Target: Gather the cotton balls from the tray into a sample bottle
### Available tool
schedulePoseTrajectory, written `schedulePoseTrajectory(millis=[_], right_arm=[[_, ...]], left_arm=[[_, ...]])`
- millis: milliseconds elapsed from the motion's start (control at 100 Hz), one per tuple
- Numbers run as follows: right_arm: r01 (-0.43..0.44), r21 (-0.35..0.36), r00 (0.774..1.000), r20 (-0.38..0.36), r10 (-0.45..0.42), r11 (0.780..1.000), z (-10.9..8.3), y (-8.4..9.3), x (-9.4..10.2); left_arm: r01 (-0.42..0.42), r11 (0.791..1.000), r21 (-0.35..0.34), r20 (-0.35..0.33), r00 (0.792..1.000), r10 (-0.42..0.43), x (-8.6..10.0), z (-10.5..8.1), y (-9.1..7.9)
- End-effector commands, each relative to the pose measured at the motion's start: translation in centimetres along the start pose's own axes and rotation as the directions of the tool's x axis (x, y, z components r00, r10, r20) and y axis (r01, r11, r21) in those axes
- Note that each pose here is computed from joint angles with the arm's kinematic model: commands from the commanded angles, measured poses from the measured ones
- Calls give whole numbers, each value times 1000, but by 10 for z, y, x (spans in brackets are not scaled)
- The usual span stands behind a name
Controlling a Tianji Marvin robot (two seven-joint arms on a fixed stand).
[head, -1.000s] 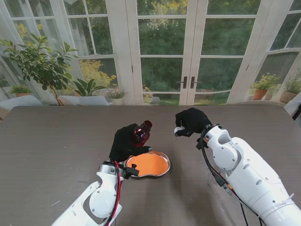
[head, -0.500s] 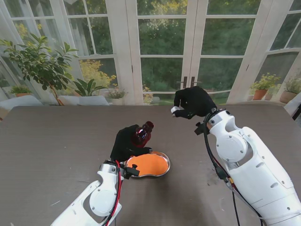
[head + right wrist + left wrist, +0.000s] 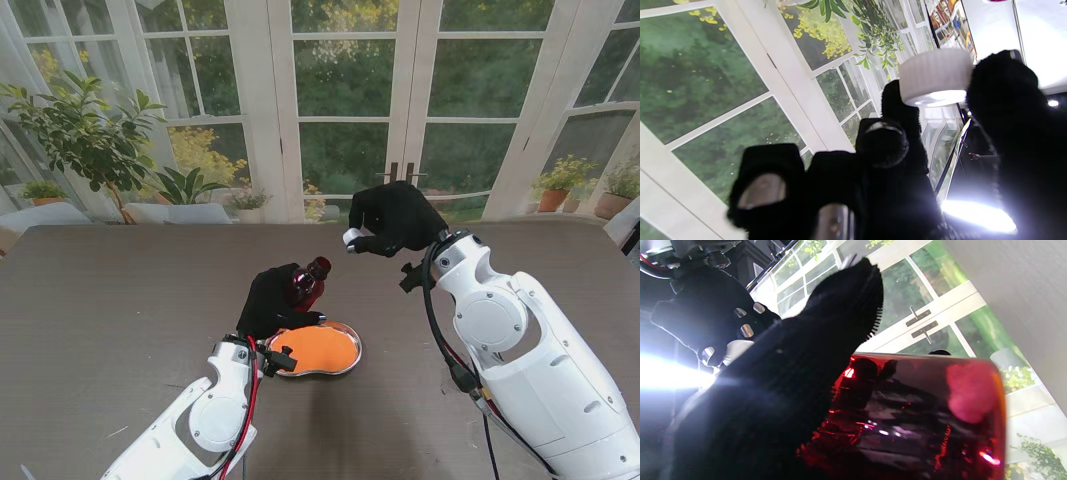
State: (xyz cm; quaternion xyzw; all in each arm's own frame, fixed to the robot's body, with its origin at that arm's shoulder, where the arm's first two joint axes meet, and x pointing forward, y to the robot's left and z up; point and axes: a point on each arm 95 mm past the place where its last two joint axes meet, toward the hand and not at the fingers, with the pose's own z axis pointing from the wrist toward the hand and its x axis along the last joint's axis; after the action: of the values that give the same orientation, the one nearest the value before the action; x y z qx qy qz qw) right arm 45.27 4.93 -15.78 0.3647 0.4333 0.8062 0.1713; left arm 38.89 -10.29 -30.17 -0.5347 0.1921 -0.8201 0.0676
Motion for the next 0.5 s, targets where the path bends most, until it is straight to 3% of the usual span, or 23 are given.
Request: schedulePoseTrajectory(millis=[0,490], right_arm=[[-2,25,1000,-25,2,1000,-1,-6,8],[-7,83,994,-111,16,997,-1,-25,30]], left_arm=[[4,1000,-19,0,1000,-4,1,2,2],[-2,999,-44,-10,1000,1,-2,5,0]])
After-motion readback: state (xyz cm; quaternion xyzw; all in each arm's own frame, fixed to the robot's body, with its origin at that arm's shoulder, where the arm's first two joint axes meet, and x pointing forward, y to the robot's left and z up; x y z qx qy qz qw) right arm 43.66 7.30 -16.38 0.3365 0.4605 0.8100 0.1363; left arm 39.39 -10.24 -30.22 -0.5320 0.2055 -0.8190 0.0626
